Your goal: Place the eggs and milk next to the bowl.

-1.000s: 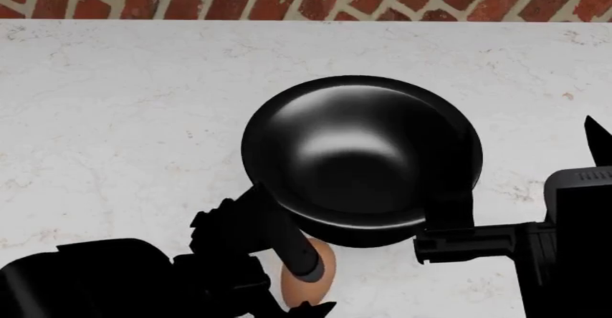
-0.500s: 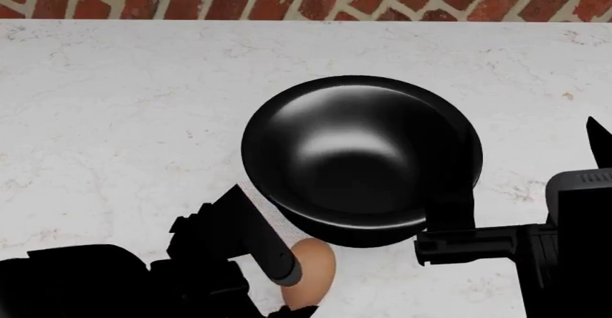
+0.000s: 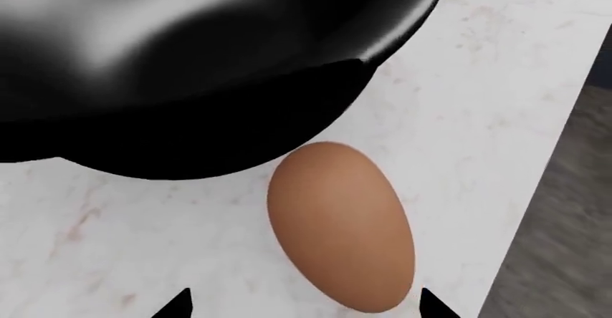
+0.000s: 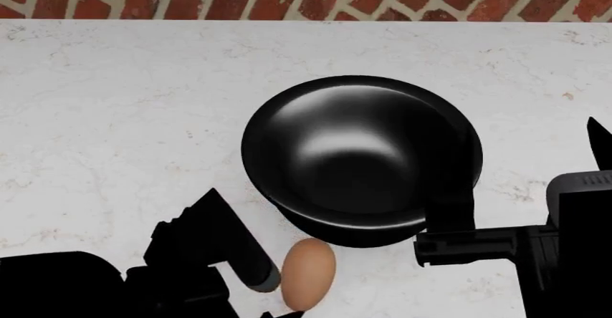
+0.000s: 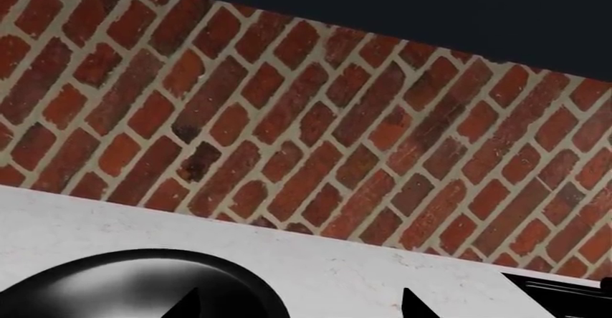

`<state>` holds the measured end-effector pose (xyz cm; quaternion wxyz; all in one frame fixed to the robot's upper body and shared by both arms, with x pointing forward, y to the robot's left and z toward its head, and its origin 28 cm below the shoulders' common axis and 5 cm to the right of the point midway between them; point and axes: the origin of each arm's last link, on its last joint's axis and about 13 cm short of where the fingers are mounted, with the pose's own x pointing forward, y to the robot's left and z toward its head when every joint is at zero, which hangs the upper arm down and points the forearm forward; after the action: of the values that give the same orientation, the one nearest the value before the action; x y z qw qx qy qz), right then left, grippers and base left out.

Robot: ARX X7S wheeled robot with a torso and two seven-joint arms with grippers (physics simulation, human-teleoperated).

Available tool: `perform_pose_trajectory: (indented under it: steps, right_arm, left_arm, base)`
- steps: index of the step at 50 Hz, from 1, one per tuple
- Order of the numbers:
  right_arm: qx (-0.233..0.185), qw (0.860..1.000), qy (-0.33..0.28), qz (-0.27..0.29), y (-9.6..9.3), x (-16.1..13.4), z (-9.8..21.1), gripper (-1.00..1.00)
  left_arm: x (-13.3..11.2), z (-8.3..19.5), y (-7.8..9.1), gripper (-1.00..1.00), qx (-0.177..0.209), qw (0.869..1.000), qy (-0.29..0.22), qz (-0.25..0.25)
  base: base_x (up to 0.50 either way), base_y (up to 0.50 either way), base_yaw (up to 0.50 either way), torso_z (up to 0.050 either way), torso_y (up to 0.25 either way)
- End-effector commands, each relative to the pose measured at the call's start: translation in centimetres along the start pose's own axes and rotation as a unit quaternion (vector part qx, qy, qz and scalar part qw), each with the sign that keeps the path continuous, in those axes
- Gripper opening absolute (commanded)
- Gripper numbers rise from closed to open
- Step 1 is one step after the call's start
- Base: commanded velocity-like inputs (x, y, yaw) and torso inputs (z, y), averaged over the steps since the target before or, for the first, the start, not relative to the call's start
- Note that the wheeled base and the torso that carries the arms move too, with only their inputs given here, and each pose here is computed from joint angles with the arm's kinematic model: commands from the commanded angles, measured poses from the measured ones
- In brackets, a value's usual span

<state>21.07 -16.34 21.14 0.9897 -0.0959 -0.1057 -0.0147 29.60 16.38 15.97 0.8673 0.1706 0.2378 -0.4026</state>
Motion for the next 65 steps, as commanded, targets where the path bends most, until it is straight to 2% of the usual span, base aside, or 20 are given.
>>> perform_pose_trajectory:
  steps: [1, 7, 10, 11, 17, 24, 28, 32, 46, 52, 58, 65]
  right_arm:
    - [0.001, 1.0, -0.001, 0.0, 0.0, -0.1, 0.0, 1.0]
    - [0.001, 1.0, -0.003, 0.0, 0.0, -0.1, 0.2, 1.0]
    - [0.001, 1.0, -0.004, -0.001, 0.0, -0.2, 0.3, 1.0]
    - [0.001, 1.0, -0.004, -0.001, 0.0, -0.2, 0.2, 1.0]
    - [0.002, 1.0, -0.005, 0.0, 0.1, -0.2, 0.2, 1.0]
    - [0.004, 1.0, -0.008, 0.004, 0.2, 0.0, 0.2, 1.0]
    - [0.005, 1.0, -0.009, 0.008, 0.4, 0.0, 0.2, 1.0]
    - [0.006, 1.0, -0.01, 0.01, 0.4, 0.2, 0.1, 1.0]
    - [0.011, 1.0, -0.011, 0.015, 0.6, 0.5, -0.2, 1.0]
    - [0.012, 1.0, -0.01, 0.019, 0.7, 0.7, -0.3, 1.0]
    - [0.014, 1.0, -0.009, 0.022, 0.8, 0.8, -0.4, 1.0]
    - [0.016, 1.0, -0.009, 0.024, 0.9, 1.0, -0.6, 1.0]
  left_arm:
    - [-1.6, -0.2, -0.1, 1.0, 0.0, 1.0, -0.006, -0.001]
    - [-2.5, -0.4, 0.4, 1.0, -0.007, 1.0, -0.013, 0.011]
    - [-3.9, -0.5, 0.3, 1.0, -0.017, 1.0, -0.021, 0.015]
    - [-4.5, -0.4, 0.3, 1.0, -0.038, 0.999, -0.028, 0.013]
    - [-6.6, -0.7, 0.3, 1.0, -0.068, 0.996, -0.047, 0.024]
    - [-8.6, -0.7, 0.5, 1.0, -0.1, 0.989, -0.073, 0.075]
    - [-9.5, -1.1, 0.8, 1.0, -0.13, 0.979, -0.089, 0.133]
    - [-10.0, -1.3, 1.2, 1.0, -0.157, 0.968, -0.103, 0.169]
    - [-11.1, -3.0, 1.9, 1.0, -0.215, 0.94, -0.106, 0.244]
    - [-11.4, -4.0, 2.4, 1.0, -0.223, 0.929, -0.103, 0.276]
    - [-12.2, -5.0, 2.7, 1.0, -0.241, 0.91, -0.097, 0.323]
    - [-12.8, -5.7, 2.7, 1.0, -0.246, 0.9, -0.093, 0.348]
  base:
    - [0.0, 0.0, 0.0, 0.0, 0.0]
    - [0.0, 0.0, 0.0, 0.0, 0.0]
    - [0.0, 0.0, 0.0, 0.0, 0.0]
    - [0.0, 0.0, 0.0, 0.0, 0.0]
    - [0.0, 0.0, 0.0, 0.0, 0.0]
    - [0.0, 0.0, 0.0, 0.0, 0.0]
    - [0.0, 0.0, 0.0, 0.0, 0.0]
    - [0.0, 0.0, 0.0, 0.0, 0.0]
    - [0.0, 0.0, 0.0, 0.0, 0.0]
    - [0.0, 0.0, 0.0, 0.0, 0.0]
    - [0.0, 0.0, 0.0, 0.0, 0.0]
    - [0.0, 0.0, 0.0, 0.0, 0.0]
